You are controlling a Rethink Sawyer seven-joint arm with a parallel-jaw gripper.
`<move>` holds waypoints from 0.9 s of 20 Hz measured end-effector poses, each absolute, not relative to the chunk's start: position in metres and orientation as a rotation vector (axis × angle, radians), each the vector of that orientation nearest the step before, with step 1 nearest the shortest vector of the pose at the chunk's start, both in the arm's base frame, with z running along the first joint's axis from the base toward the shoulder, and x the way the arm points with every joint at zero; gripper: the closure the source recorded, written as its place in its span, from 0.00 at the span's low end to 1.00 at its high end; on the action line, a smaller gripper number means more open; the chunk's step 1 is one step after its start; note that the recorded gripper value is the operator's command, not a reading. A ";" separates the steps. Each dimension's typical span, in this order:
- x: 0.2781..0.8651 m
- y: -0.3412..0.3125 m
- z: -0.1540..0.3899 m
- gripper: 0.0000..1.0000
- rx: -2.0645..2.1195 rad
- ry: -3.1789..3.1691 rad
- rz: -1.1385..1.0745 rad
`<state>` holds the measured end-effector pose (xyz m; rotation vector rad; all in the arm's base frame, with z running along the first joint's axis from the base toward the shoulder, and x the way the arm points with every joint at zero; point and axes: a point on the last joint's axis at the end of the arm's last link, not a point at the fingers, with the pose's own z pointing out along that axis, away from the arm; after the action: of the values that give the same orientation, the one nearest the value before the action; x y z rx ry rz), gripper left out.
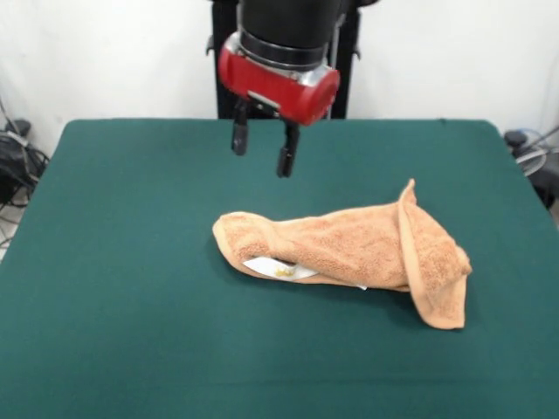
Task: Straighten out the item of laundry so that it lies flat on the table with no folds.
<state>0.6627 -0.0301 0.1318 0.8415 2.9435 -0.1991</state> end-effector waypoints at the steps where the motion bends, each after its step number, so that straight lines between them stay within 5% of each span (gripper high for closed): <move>1: 0.661 -0.023 0.129 0.00 0.831 2.948 -0.189; 18: 0.635 0.068 0.079 0.00 0.693 2.994 -0.052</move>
<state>0.6351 0.0676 0.0792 0.6934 2.9943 -0.0518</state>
